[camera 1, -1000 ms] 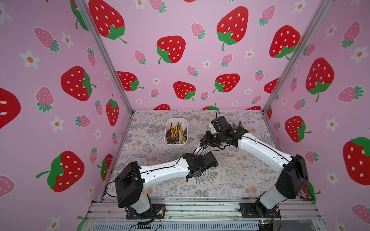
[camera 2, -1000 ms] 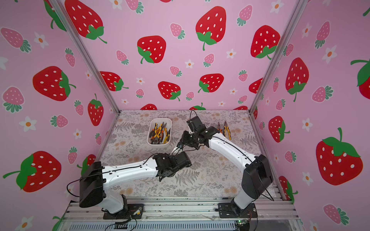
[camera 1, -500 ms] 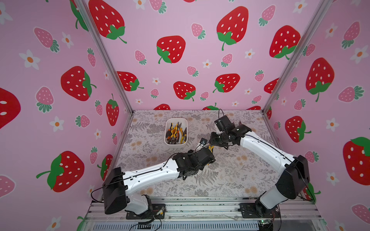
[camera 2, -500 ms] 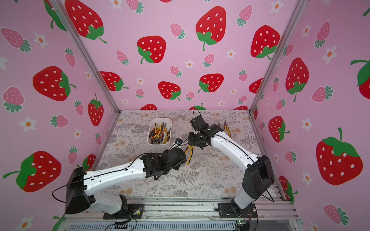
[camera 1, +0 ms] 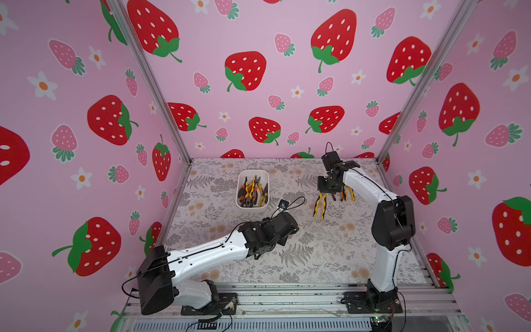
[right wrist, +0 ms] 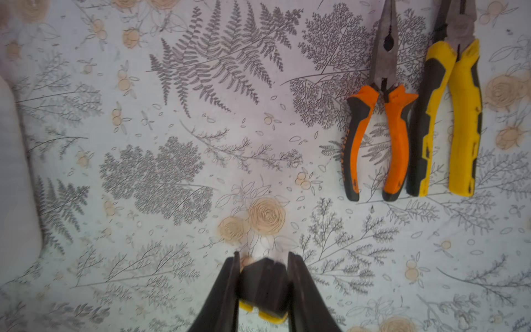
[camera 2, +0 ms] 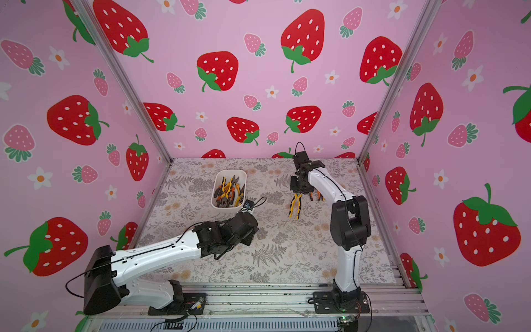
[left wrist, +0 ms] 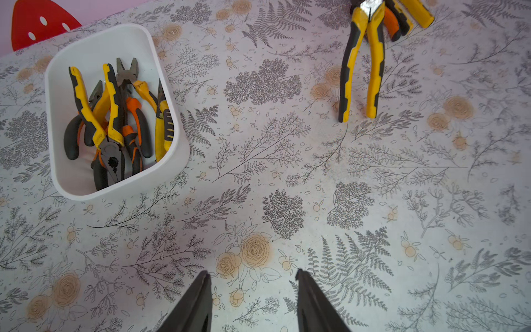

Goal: Take the pliers out of the storage box
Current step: Place the pliers at the center of the board.

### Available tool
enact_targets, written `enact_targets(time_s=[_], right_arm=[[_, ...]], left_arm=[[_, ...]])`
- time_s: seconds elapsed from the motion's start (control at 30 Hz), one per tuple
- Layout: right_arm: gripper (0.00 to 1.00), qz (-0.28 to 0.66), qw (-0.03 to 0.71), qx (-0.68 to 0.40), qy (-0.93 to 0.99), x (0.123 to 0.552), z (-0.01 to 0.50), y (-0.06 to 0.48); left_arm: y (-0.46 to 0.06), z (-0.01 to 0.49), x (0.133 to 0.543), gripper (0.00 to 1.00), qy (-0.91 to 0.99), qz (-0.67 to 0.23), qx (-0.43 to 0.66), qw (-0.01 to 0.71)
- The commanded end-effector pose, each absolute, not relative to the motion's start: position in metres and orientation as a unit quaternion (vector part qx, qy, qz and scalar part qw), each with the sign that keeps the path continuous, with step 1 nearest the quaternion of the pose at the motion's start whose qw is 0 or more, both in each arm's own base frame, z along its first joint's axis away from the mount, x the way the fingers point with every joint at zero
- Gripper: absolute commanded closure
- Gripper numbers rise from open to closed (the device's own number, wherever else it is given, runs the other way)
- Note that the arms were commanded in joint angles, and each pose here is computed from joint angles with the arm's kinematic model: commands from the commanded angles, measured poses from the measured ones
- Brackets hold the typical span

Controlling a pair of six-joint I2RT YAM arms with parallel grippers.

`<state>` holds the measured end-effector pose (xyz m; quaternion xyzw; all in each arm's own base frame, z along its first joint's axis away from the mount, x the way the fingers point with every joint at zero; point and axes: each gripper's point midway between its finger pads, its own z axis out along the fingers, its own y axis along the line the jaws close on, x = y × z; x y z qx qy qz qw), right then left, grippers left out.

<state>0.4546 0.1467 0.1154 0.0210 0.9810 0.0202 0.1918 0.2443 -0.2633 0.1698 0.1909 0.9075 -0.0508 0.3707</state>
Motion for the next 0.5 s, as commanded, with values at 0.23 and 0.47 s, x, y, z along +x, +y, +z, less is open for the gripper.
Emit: enact_targets(time_s=[0.23,0.47], right_arm=[[1.00,-0.012,0.218,0.020,0.976,0.522,0.091,0.132],[1.00,-0.037,0.211,0.021,0.976,0.553,0.065,0.122]], left_arm=[[-0.278,0.142,0.259,0.52,0.917,-0.060,0.199,0.340],[-0.278,0.117,0.268,0.54,0.926,-0.061,0.197,0.316]])
